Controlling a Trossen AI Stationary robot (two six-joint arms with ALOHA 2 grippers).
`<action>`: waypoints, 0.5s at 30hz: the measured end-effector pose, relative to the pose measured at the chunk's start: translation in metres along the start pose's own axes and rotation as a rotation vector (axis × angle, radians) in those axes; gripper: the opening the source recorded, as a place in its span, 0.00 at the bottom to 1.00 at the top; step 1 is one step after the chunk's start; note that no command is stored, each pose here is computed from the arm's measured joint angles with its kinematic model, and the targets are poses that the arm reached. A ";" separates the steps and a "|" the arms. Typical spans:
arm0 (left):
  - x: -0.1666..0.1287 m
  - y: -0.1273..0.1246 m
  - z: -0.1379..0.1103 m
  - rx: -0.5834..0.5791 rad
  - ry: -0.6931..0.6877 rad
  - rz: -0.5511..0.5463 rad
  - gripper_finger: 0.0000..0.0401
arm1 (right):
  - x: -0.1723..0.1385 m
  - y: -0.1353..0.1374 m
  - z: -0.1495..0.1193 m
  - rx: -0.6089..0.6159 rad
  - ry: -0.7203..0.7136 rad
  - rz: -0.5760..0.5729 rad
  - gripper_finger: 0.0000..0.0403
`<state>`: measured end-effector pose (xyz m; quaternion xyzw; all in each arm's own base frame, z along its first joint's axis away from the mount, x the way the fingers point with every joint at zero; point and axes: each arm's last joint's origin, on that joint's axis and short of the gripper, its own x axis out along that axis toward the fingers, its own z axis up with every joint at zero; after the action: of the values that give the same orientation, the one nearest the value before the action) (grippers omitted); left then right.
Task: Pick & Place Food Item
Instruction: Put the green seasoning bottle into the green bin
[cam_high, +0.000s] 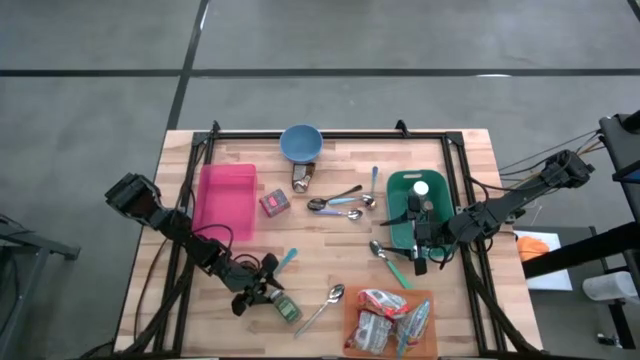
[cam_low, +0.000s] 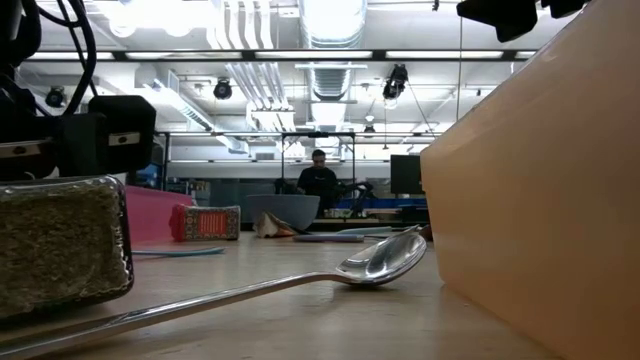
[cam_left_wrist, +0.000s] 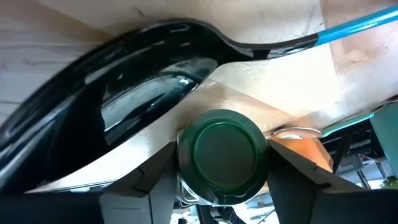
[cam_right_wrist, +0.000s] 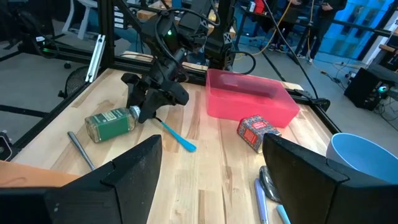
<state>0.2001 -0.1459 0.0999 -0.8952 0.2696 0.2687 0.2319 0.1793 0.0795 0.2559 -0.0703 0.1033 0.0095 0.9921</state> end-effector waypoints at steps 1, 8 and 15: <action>0.000 0.000 0.000 0.000 0.000 0.000 0.49 | 0.000 0.000 0.000 0.000 0.000 0.000 0.69; 0.000 0.000 0.000 0.002 0.002 -0.004 0.54 | 0.000 0.000 0.000 0.000 0.000 0.000 0.69; 0.000 0.000 0.000 0.002 0.002 -0.008 0.49 | 0.000 0.000 0.000 0.000 0.000 0.000 0.69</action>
<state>0.2004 -0.1458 0.1003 -0.8963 0.2667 0.2666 0.2334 0.1793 0.0795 0.2559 -0.0704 0.1033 0.0095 0.9921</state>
